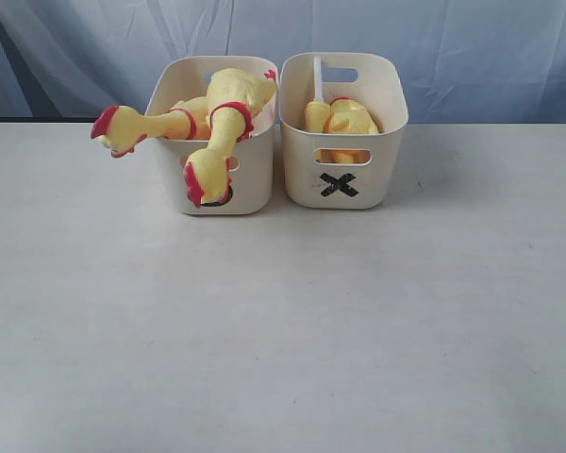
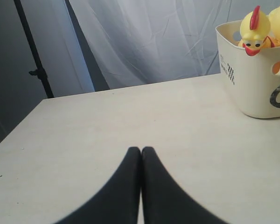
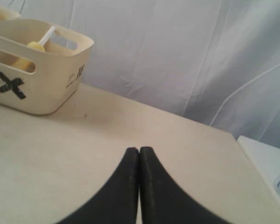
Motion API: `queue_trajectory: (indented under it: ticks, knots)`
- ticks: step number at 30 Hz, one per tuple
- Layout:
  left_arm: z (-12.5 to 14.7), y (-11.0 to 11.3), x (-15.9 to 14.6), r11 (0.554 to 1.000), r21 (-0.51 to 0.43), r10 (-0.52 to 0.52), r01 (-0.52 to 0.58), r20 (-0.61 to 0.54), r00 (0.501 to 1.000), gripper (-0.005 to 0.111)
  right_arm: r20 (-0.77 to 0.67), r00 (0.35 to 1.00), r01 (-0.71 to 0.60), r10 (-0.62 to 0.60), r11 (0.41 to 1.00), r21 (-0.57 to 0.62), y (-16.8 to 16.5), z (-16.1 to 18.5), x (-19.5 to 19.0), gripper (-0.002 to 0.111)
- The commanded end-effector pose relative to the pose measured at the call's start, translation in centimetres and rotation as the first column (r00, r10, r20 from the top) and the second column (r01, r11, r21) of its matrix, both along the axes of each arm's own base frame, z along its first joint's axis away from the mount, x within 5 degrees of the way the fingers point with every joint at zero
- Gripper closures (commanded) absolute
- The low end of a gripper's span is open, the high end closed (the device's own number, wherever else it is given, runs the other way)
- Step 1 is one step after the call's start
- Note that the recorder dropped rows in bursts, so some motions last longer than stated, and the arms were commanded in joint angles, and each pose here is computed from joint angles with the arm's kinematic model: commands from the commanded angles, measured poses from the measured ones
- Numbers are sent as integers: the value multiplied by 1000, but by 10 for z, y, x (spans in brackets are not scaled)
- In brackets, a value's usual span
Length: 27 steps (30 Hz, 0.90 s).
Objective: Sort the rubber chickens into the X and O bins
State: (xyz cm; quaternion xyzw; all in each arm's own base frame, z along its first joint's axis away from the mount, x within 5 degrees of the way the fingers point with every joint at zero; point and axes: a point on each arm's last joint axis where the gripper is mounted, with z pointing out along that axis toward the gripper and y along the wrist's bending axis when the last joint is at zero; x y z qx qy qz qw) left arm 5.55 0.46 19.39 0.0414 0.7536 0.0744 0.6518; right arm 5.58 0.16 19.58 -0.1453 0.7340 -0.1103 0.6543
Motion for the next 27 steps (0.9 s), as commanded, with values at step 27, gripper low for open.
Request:
queue_trajectory:
  ticks: [27]
  knots:
    - [-1,0,0,1000,8,6,-6,-2,1000,107,-88,996,-3,3,1000,6,0,-9,-1,108]
